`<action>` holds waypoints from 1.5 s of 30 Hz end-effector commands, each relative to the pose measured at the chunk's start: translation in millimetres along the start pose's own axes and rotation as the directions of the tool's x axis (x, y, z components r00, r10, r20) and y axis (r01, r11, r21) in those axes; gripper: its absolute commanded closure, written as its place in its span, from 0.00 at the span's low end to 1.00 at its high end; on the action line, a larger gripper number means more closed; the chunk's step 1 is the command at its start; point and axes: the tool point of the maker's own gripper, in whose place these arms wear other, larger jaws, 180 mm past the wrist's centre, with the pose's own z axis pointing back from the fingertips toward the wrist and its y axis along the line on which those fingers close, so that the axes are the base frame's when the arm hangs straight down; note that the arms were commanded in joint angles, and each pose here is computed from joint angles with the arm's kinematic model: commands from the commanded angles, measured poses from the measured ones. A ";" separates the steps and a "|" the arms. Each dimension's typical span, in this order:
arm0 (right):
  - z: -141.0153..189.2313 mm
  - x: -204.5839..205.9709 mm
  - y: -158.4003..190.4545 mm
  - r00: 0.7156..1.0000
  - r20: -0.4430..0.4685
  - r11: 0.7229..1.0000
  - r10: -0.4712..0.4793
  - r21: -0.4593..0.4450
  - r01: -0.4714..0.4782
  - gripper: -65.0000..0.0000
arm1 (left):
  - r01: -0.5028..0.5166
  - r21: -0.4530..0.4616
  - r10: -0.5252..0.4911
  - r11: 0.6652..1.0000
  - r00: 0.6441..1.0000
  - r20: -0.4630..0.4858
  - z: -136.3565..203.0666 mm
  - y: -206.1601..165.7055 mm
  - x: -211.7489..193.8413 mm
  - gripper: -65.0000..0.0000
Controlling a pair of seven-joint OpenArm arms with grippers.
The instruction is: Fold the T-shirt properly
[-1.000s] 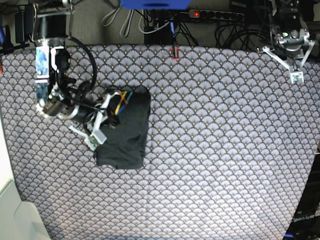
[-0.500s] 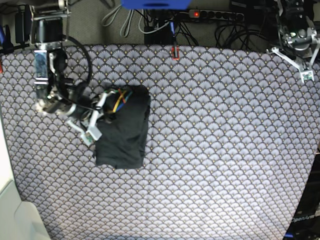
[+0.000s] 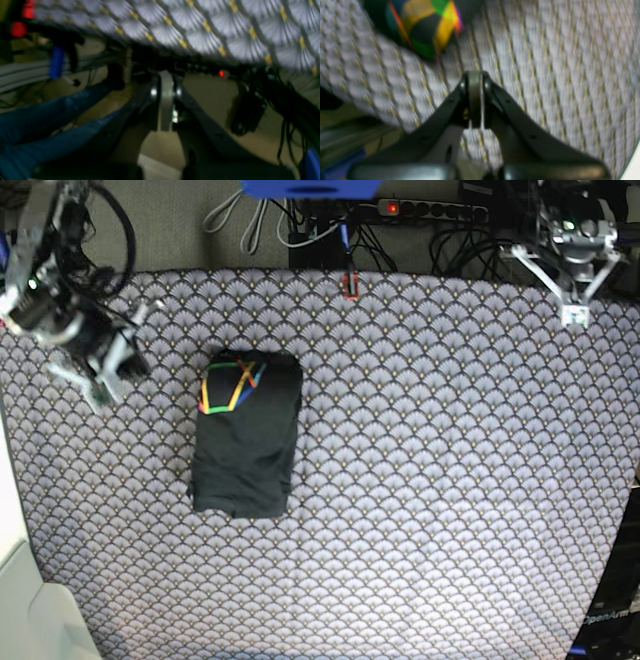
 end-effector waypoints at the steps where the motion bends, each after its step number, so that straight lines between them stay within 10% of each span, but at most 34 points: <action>1: 9.0 3.8 -9.2 1.000 0.030 1.000 0.000 -0.028 0.001 1.00 | 0.021 -0.018 -0.021 1.000 1.000 0.018 2.1 -7.8 3.3 1.00; 12: 69.2 -99.3 -58.3 0.967 -0.212 0.962 -0.141 -0.262 0.083 1.00 | 0.123 -0.249 -0.146 0.961 0.987 -0.074 -31.9 -96.2 -59.9 1.00; 22: 78.5 -222.4 -76.2 0.825 -0.442 0.902 -0.351 -0.396 0.172 1.00 | 0.088 -0.331 -0.158 0.939 0.968 -0.193 -84.0 -125.0 -139.4 1.00; 34: 38.4 -297.4 -42.0 0.736 -0.421 0.842 -0.530 -0.367 0.396 1.00 | 0.005 -0.353 -0.099 0.936 0.963 -0.250 -136.6 -137.8 -172.8 1.00; 45: -17.1 -336.5 3.7 0.639 -0.303 0.707 -0.707 -0.303 0.639 1.00 | -0.074 -0.337 -0.041 0.939 0.946 -0.321 -165.1 -138.7 -186.1 1.00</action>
